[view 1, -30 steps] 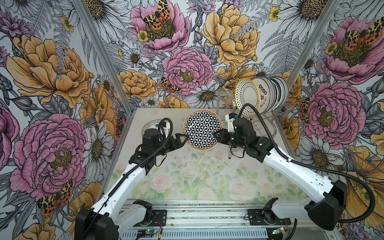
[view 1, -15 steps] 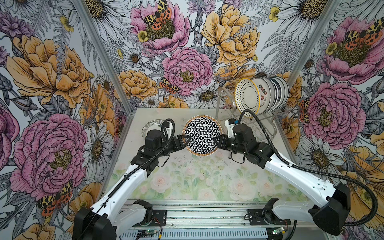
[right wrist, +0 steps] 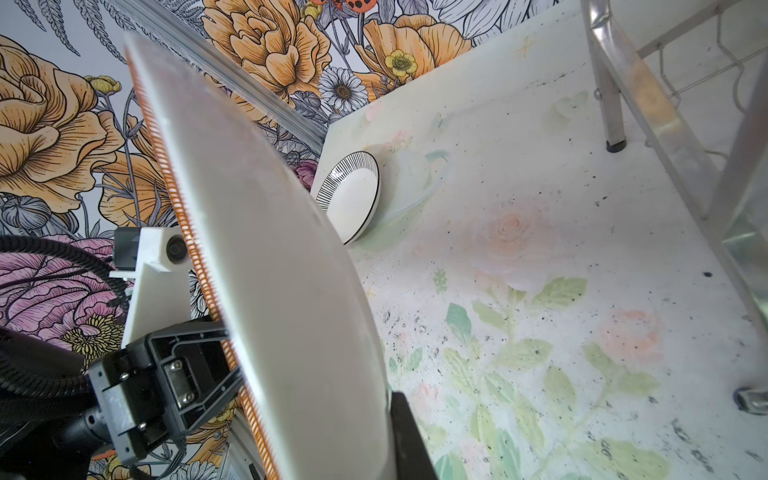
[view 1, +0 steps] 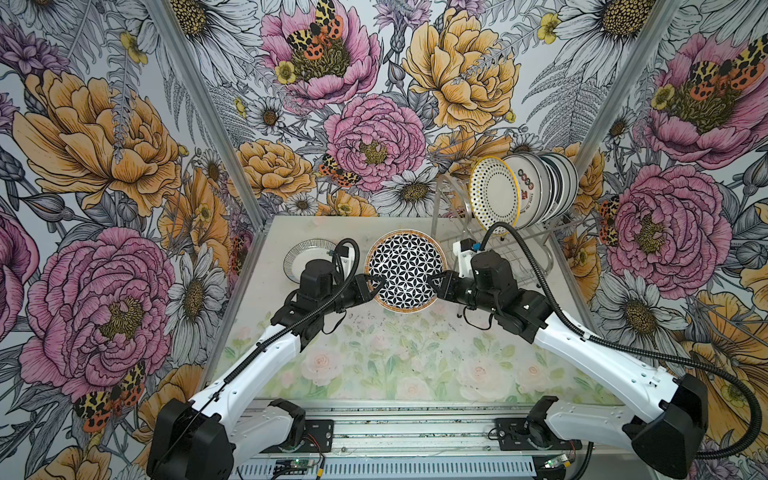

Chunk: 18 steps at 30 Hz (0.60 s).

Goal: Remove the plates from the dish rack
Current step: 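Close the left gripper on the plate rim and open the right gripper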

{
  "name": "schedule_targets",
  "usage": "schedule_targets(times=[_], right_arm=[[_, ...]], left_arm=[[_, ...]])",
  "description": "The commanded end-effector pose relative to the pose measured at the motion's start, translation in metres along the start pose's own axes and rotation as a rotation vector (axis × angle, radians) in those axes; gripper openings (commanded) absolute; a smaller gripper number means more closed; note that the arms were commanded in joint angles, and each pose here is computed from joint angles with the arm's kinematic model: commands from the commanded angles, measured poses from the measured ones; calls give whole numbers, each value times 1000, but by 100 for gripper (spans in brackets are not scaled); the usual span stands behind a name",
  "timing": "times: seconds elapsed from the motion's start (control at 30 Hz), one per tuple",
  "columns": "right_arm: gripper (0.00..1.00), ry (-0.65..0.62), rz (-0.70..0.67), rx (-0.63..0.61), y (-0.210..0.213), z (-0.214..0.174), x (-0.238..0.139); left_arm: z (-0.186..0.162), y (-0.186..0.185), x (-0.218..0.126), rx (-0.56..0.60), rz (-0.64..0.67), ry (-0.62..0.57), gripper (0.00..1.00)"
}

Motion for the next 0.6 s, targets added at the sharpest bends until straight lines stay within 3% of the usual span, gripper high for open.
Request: schedule_targets(times=[0.0, 0.2, 0.37, 0.57], right_arm=[[0, -110, 217, -15, 34, 17, -20], [2, -96, 213, -17, 33, 16, -15], [17, -98, 213, -23, 32, 15, -15], [39, -106, 210, -26, 29, 13, -18]], left_arm=[[2, -1, 4, 5, -3, -2, 21], [-2, 5, 12, -14, -2, 40, 9], [-2, 7, 14, -22, 0, 59, 0], [-1, 7, 11, -24, 10, 67, 0]])
Point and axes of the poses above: each gripper's point midway between its finger pads, its own x axis out along the fingers, its own y axis along the line the jaws close on, z = x × y, the point moved 10 cm from there along -x, back along the fingers, and after that the axes turned 9 degrees about x, right-handed, at the moved point
